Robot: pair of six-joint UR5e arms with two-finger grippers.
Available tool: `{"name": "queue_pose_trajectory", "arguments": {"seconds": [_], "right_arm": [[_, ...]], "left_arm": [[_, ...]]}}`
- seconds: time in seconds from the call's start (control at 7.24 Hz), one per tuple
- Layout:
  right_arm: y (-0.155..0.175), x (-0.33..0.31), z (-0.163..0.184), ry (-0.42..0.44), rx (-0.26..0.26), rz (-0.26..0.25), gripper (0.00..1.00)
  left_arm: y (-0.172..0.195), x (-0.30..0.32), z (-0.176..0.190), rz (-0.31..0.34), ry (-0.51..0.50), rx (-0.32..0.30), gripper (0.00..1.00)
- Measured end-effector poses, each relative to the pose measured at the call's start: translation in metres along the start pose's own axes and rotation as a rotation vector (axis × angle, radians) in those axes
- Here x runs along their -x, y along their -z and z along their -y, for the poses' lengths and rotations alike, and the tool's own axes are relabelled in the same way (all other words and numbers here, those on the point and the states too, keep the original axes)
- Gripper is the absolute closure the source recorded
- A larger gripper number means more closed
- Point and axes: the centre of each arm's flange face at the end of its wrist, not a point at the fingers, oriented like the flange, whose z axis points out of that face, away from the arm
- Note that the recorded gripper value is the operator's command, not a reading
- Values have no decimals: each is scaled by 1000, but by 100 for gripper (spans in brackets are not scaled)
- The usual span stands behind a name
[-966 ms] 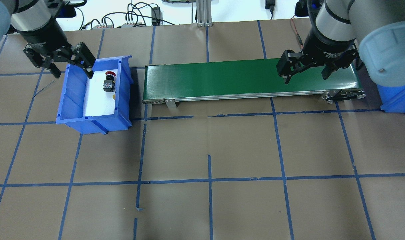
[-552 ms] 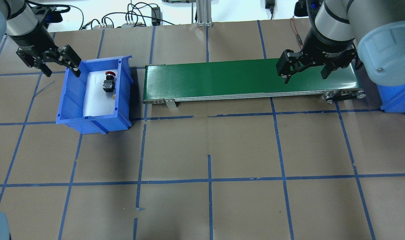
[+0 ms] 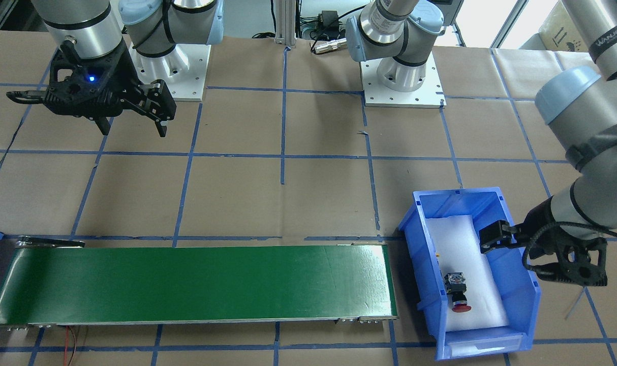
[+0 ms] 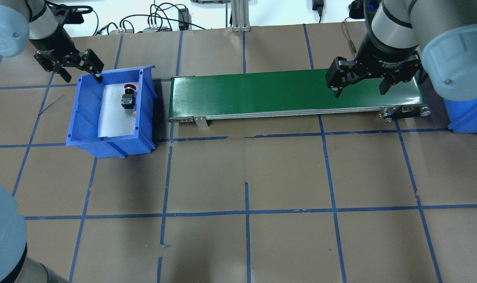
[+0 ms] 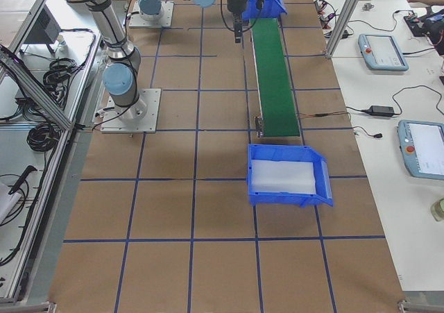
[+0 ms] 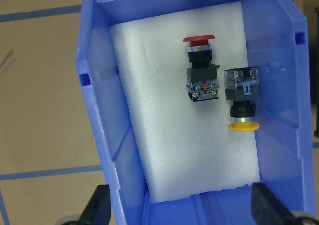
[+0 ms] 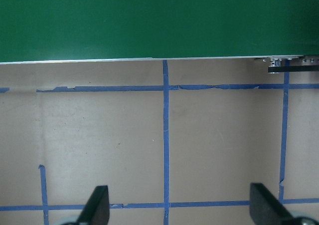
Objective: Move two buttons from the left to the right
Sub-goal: 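Lower the left gripper and grasp the red-capped button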
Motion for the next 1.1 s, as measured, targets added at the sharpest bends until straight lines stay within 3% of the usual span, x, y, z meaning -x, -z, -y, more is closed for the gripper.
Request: {"name": "queue_pose_trajectory", "arguments": {"seconds": [0.28, 1.1], "right_arm": [[0, 0, -1, -7, 1, 0, 0], [2, 1, -2, -4, -3, 0, 0]], "left_arm": [[-23, -1, 28, -13, -14, -5, 29], [-93, -2, 37, -37, -6, 65, 30]]}}
